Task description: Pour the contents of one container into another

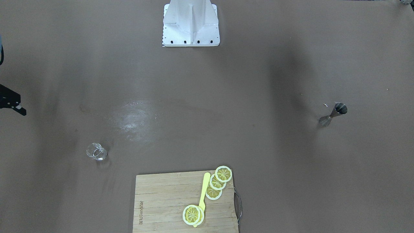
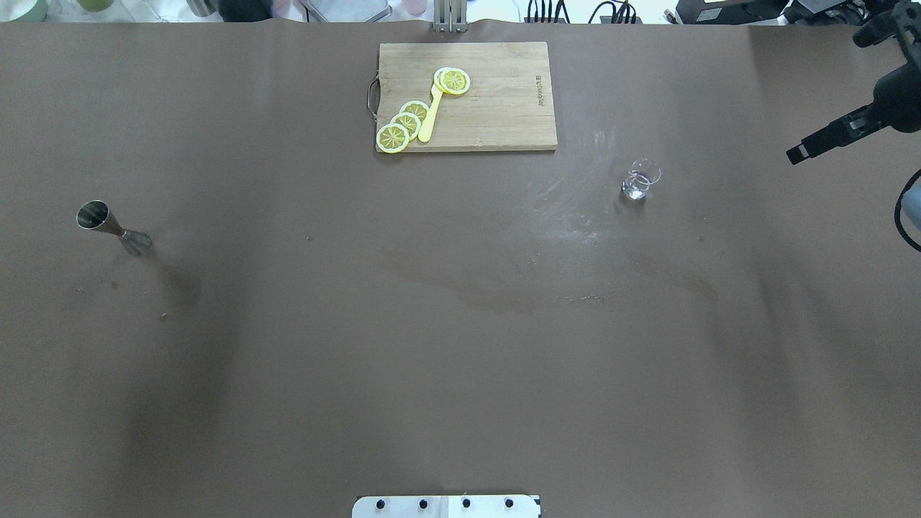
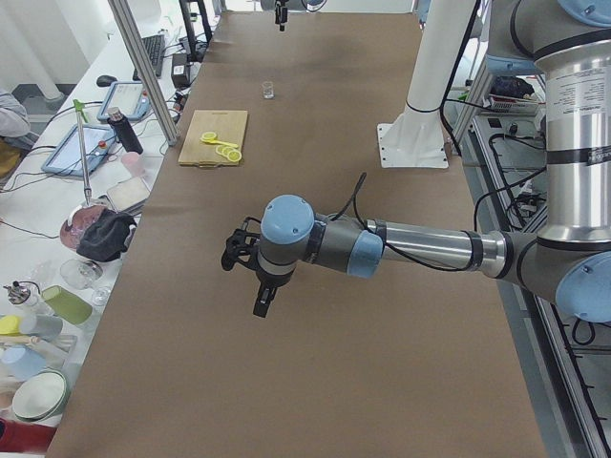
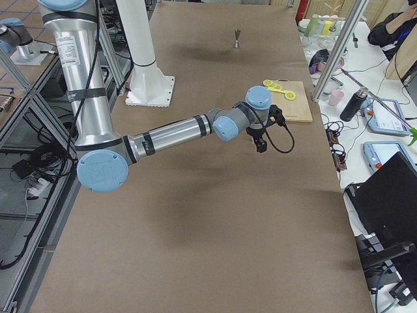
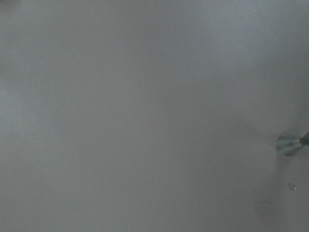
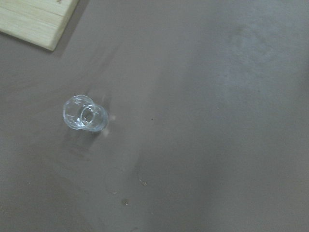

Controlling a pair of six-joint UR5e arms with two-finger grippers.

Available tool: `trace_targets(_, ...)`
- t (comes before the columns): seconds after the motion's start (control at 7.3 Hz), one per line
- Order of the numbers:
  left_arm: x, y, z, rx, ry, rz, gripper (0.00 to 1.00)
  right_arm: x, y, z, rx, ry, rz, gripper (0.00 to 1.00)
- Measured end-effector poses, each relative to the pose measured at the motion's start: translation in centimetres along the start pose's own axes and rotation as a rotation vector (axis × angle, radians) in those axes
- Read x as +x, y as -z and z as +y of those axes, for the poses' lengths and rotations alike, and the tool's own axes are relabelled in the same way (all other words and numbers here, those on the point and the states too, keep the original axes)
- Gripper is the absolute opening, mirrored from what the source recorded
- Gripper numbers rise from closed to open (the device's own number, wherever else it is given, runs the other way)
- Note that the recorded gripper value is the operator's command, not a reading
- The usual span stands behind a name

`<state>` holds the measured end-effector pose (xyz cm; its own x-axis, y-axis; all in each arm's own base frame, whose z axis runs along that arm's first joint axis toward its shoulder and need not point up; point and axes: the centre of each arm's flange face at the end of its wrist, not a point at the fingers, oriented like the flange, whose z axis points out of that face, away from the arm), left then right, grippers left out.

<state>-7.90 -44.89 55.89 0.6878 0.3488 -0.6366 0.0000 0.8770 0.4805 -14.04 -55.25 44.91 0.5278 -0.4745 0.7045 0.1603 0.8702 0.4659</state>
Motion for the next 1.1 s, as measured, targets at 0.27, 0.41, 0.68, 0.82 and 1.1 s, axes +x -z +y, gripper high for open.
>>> trace_targets(0.27,1.4,1.2,-0.6,0.137,-0.152,-0.002,0.98,0.0,-1.7,-0.2,0.043,0.12,-0.036,1.0)
trace_targets(0.41,2.3,1.7,-0.5,0.214,-0.241,-0.006,0.98,0.6,-3.2,0.2,0.07,0.19,-0.053,1.0)
trace_targets(0.68,3.6,1.1,-0.1,0.342,-0.384,-0.039,0.98,2.2,-6.1,0.5,0.131,0.296,-0.104,1.0)
trace_targets(0.82,4.1,0.0,0.2,0.388,-0.378,-0.036,0.98,2.7,-6.4,0.4,0.163,0.341,-0.127,1.0)
trace_targets(1.1,6.5,-2.6,0.7,0.475,-0.305,-0.002,0.98,2.8,-6.6,-0.3,0.194,0.439,-0.164,1.0)
